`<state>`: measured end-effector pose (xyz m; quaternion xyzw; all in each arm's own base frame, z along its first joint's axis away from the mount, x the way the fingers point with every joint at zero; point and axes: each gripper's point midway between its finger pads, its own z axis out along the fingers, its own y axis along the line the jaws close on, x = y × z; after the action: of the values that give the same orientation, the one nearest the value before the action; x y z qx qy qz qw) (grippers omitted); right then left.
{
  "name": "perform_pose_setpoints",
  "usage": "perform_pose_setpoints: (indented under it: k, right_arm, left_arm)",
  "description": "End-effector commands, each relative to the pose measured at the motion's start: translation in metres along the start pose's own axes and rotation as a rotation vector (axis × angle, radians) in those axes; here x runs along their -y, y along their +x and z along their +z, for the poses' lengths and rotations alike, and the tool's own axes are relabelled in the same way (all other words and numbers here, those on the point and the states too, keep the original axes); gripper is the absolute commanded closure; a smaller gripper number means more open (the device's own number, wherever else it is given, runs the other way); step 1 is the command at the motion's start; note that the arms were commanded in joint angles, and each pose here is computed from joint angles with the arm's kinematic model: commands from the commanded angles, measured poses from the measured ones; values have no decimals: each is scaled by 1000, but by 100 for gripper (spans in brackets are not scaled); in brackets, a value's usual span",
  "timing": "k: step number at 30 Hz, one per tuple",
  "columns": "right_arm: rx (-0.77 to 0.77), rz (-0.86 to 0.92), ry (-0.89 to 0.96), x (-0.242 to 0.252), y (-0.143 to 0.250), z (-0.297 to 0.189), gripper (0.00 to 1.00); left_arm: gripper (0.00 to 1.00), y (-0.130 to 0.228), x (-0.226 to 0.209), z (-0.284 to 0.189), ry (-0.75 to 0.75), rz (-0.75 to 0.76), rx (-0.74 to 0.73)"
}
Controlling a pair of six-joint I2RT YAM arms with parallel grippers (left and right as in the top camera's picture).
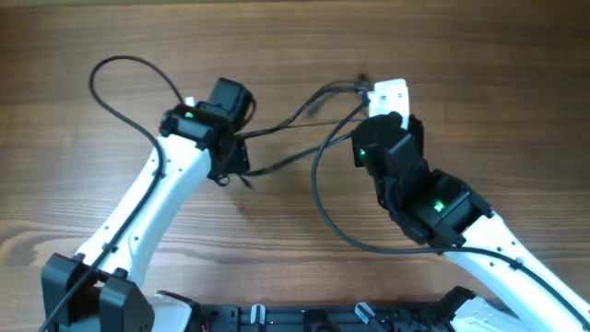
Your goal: Untangle cables
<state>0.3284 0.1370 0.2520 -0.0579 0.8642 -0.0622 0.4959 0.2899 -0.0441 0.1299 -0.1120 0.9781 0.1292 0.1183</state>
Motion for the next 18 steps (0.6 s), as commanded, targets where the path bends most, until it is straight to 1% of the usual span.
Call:
perform_pose_setpoints:
  k: [1,4,8,11,15,18]
  right_arm:
    - [20,160,276,74,-6,0,96]
    - [-23,188,218,75,0,9,96]
    - [-26,211,240,83,1,11,96]
    - [-24,270,242,84,2,11,96]
    - [-20,278,257,86,2,11,96]
    - [-6,279,316,96,2,8,96]
  left_arm:
    - [2,-2,-51,17,-107,-140,-56]
    - [3,-3,-68,24,-93,-224,-96]
    - [2,-4,-85,28,-107,-313,-113]
    - [2,-5,-80,31,-52,-343,-132]
    - [3,-11,-68,32,30,-385,-131]
    - [2,-11,-74,33,27,-436,-136]
